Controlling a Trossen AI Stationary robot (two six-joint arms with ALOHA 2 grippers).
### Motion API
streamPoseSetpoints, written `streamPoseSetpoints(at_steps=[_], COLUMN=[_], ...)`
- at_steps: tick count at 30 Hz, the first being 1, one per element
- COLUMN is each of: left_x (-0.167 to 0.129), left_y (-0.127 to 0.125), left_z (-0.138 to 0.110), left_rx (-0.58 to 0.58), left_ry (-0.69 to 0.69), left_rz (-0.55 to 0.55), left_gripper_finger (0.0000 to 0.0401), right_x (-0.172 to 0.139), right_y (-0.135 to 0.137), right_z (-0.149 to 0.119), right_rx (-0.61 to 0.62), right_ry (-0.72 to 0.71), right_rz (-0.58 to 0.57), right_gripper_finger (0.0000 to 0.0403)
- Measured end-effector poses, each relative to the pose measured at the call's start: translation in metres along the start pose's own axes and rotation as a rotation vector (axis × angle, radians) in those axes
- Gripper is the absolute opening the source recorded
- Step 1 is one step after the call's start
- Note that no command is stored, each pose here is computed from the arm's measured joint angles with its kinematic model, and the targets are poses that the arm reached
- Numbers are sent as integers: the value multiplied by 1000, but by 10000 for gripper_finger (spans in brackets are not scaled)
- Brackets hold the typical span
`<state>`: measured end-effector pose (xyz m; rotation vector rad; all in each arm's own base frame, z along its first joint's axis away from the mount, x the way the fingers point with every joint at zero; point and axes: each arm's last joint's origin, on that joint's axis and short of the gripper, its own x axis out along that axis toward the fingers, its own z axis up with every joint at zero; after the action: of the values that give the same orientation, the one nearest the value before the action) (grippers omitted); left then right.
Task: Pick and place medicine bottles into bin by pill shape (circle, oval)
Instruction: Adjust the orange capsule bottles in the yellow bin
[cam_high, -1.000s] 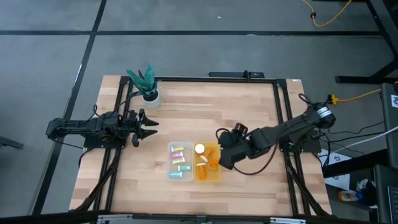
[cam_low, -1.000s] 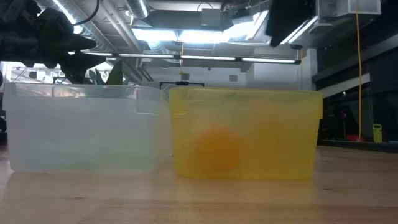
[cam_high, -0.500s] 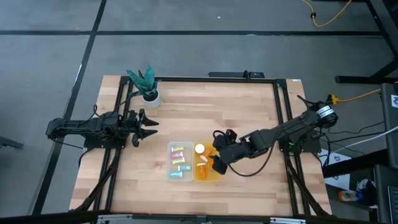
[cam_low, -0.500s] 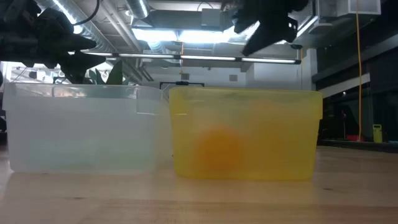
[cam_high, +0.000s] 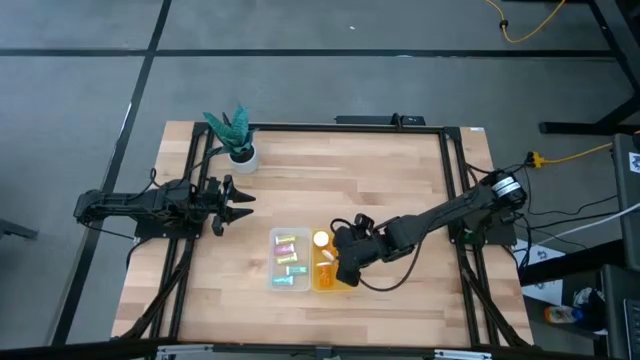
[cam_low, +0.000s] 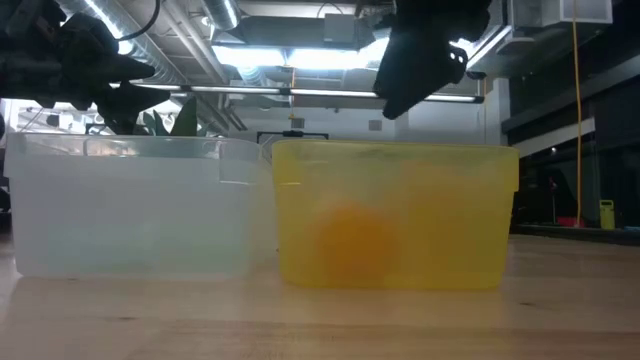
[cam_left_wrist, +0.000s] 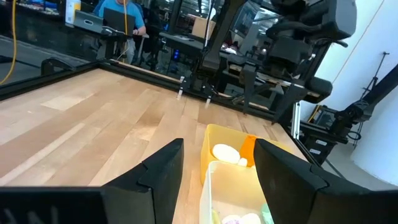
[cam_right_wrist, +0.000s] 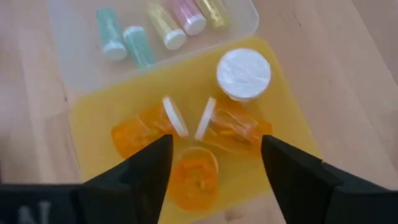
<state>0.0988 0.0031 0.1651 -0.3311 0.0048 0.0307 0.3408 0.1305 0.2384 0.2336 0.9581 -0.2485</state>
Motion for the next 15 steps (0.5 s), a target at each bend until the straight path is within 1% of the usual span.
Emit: streamPoseSetpoints(at_steps=[3, 6, 9, 15], left_x=[0, 0, 0, 0], left_y=[0, 0, 0, 0], left_z=[0, 0, 0, 0], left_rx=[0, 0, 0, 0], left_ry=[0, 0, 0, 0], left_rz=[0, 0, 0, 1], left_gripper_finger=[190, 190, 190, 190], right_x=[-3, -2, 5, 19], right_y=[2, 7, 11, 12], right_z=[4, 7, 6, -2], right_rx=[-17, -22, -26, -33], right_ry=[45, 90, 133, 212], right_rz=[-27, 8, 39, 35], right_gripper_finger=[225, 188, 142, 41])
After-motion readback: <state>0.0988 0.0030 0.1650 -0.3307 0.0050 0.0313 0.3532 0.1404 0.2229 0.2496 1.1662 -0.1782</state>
